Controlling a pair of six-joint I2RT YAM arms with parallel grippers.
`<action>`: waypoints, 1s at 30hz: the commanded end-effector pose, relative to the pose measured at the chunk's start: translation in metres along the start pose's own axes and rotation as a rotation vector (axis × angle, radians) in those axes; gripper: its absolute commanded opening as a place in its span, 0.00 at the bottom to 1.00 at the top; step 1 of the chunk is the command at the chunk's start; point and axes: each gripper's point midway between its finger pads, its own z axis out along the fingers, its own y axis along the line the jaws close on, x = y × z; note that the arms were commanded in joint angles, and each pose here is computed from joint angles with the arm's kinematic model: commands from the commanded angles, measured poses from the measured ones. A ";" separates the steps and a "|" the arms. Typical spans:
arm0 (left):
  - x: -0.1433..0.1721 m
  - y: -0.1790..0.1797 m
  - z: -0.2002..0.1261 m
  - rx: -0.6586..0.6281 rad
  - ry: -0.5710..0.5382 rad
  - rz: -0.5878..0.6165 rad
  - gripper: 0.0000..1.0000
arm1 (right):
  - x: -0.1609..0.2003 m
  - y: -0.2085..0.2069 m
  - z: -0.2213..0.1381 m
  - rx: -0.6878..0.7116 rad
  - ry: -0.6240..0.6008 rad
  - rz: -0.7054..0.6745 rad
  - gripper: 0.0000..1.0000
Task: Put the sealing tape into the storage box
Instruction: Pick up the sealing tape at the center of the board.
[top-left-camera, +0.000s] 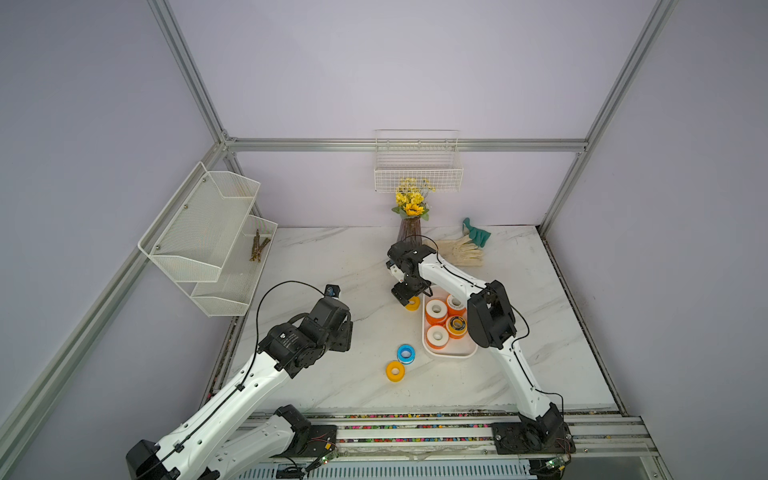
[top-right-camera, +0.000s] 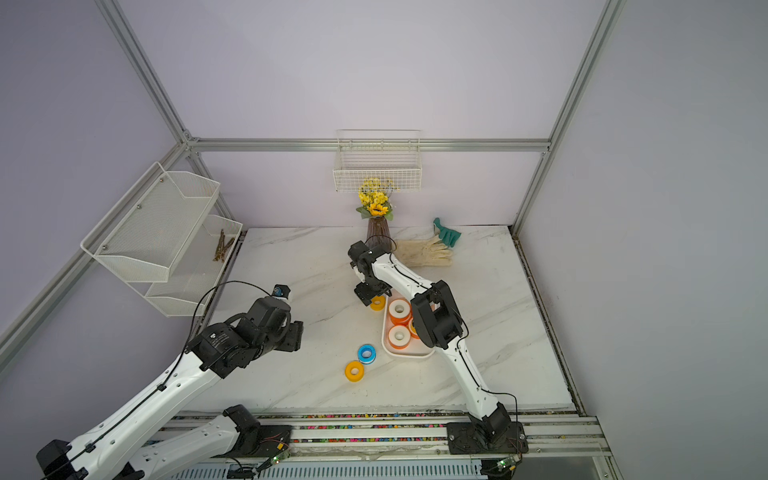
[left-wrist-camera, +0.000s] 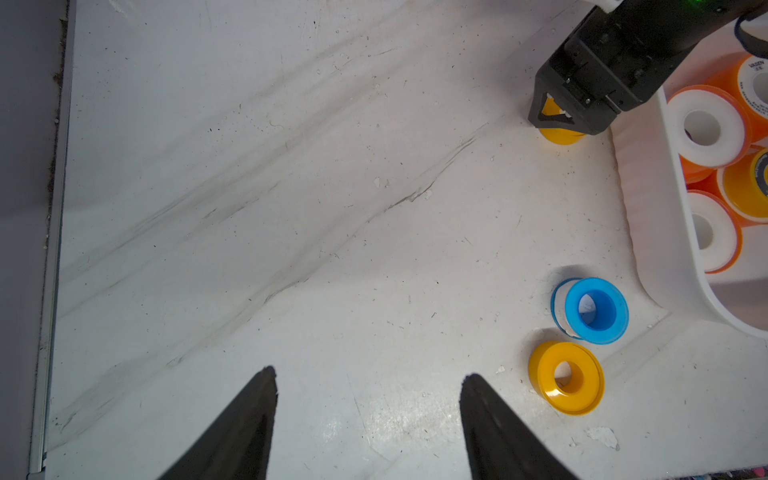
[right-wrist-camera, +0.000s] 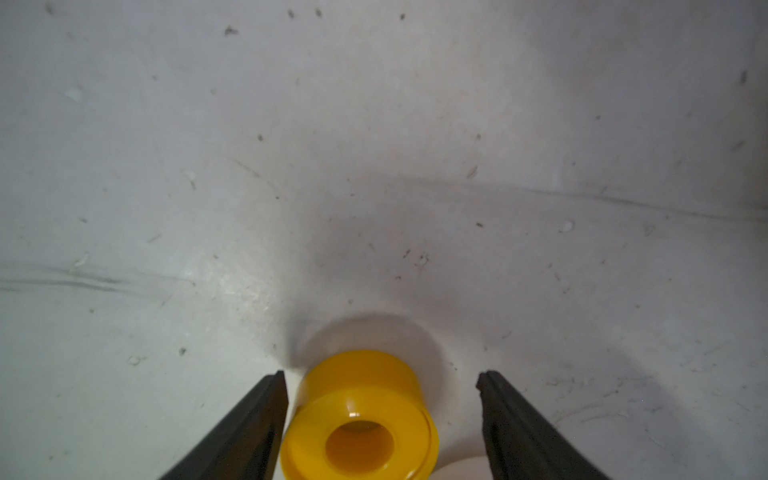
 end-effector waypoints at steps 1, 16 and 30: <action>-0.006 -0.002 0.001 0.014 -0.024 0.004 0.69 | 0.012 0.001 0.012 0.006 0.056 -0.028 0.75; -0.006 -0.001 0.003 0.007 -0.016 0.005 0.69 | 0.027 0.020 0.018 -0.102 0.104 -0.084 0.75; -0.006 0.000 0.004 0.005 -0.011 0.001 0.69 | 0.030 0.016 0.007 -0.080 0.103 -0.096 0.75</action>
